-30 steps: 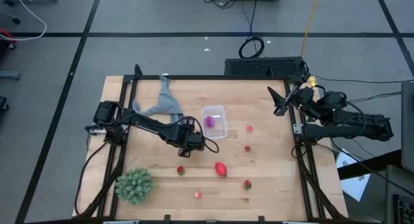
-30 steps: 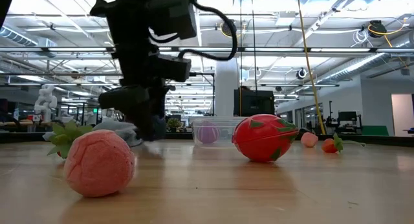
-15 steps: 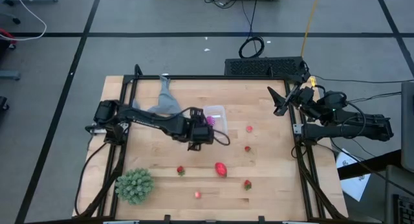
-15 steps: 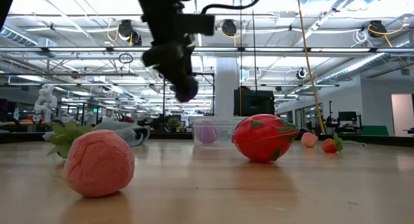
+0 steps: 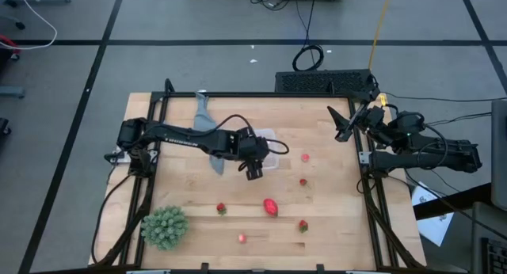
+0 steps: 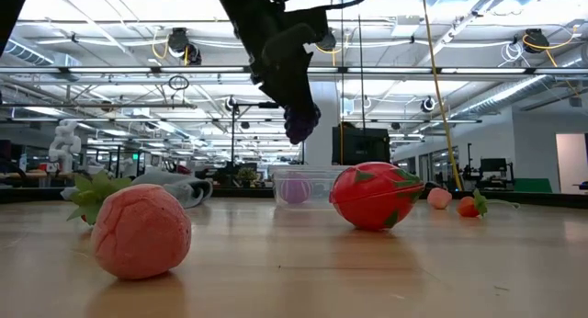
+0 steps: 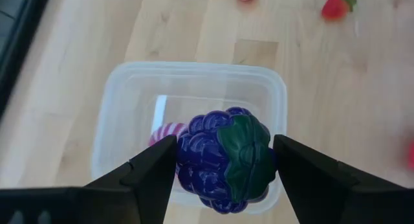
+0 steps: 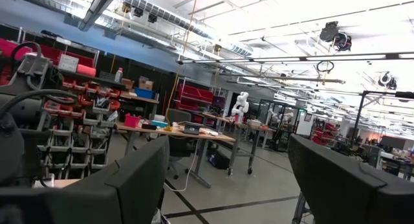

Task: Pick and placing Produce into tupperware
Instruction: Put the purple grapes into the transparent bin, then put the middle left red strawberry into the transparent bin

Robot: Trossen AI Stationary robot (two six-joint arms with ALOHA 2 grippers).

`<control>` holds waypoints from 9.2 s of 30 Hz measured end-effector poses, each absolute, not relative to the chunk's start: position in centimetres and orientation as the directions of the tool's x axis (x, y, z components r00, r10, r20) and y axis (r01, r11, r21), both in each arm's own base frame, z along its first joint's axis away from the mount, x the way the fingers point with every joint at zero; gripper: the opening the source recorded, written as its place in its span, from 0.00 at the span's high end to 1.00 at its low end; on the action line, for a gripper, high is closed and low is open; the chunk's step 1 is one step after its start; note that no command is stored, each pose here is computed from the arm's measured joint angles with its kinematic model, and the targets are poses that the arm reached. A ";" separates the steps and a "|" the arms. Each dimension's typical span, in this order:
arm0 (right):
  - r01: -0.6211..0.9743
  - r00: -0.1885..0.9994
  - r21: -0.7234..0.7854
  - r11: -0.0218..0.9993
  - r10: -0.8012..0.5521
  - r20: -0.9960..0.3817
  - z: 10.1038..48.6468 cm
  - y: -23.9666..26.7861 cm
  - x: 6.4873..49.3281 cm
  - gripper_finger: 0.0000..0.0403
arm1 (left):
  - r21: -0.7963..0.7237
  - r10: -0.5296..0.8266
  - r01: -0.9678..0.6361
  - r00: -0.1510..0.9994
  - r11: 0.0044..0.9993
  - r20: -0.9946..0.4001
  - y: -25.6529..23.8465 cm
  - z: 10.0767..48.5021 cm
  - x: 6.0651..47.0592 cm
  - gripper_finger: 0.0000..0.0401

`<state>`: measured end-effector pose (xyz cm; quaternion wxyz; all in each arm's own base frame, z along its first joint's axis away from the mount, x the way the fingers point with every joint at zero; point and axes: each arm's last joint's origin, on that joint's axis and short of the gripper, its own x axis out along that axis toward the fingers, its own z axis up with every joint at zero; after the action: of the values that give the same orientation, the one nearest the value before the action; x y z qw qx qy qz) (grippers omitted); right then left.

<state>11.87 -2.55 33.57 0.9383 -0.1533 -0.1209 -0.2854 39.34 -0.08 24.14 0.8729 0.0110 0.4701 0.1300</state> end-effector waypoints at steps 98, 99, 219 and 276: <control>0.563 0.817 -0.216 0.798 -0.499 0.287 33.3 -2.6 12.4 0.23 | 0.131 0.229 -0.268 0.381 0.955 -0.896 2.6 22.6 41.2 0.36; 0.563 0.818 -0.217 0.798 -0.499 0.286 33.2 -2.6 12.5 0.23 | 0.130 0.230 -0.269 0.383 0.954 -0.895 2.7 22.7 41.2 0.36; 0.379 0.925 -0.286 0.880 -0.373 0.078 31.1 -1.1 13.4 0.23 | 0.138 0.317 -0.496 0.296 0.857 -0.901 -3.6 31.5 29.7 0.14; 0.349 0.934 -0.223 0.910 -0.318 0.163 31.9 -0.2 13.7 0.23 | 0.230 0.042 0.491 0.365 0.840 -0.930 -13.4 16.6 25.8 0.14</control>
<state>13.72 -0.16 31.90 0.9754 -0.1249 -0.0619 -0.1708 25.81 -13.36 16.59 0.7892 0.2441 0.5453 -0.1423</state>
